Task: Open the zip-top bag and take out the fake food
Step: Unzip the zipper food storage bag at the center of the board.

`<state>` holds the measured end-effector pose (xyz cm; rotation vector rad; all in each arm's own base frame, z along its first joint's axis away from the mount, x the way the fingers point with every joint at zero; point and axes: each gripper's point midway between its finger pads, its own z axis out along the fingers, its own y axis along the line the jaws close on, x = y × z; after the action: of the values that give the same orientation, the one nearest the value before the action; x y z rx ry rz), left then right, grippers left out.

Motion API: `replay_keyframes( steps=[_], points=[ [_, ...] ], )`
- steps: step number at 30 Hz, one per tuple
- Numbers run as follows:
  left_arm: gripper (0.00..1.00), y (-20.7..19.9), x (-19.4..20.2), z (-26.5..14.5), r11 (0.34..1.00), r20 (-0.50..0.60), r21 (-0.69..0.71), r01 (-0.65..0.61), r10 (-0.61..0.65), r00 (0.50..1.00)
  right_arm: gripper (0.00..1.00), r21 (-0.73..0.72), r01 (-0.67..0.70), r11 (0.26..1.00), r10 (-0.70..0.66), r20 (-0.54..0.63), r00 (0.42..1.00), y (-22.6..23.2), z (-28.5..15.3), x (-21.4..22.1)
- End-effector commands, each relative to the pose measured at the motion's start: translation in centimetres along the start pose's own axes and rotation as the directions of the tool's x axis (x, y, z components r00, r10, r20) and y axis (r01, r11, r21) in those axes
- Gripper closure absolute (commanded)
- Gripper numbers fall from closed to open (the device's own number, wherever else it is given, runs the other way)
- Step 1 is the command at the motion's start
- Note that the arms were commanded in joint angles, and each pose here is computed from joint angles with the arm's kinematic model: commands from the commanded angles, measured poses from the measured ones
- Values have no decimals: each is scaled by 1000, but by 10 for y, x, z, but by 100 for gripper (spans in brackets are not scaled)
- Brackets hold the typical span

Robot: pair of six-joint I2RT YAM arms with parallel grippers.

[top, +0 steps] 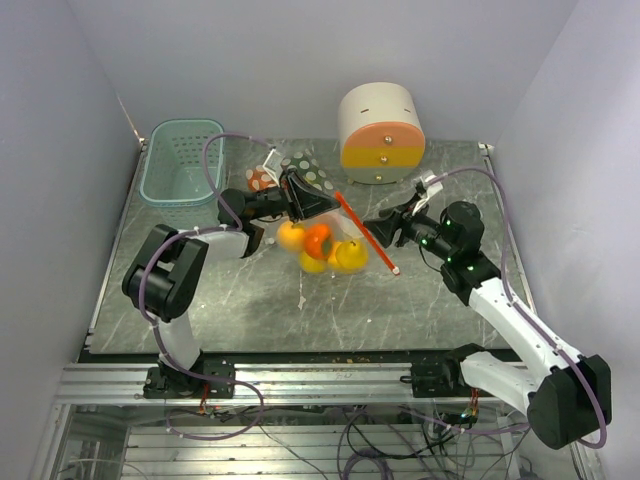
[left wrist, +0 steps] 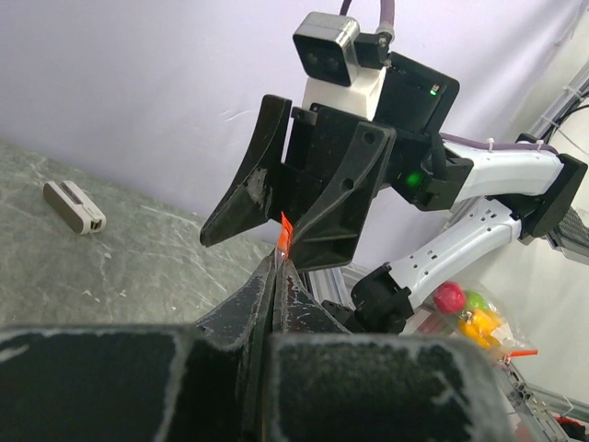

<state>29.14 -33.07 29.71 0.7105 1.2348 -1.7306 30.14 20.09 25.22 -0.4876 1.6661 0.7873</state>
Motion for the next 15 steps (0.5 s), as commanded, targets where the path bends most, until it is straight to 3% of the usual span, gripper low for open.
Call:
replay_keyframes(
  steps=[1,15],
  points=[
    [93,-27,-18,6,973,72,117,-197,190,979,45,-19,2,1000,-2,-2,1000,0,0,8],
    [93,-20,-19,9,977,82,108,-185,177,981,45,-79,-63,995,62,-15,998,14,-8,28]
  ],
)
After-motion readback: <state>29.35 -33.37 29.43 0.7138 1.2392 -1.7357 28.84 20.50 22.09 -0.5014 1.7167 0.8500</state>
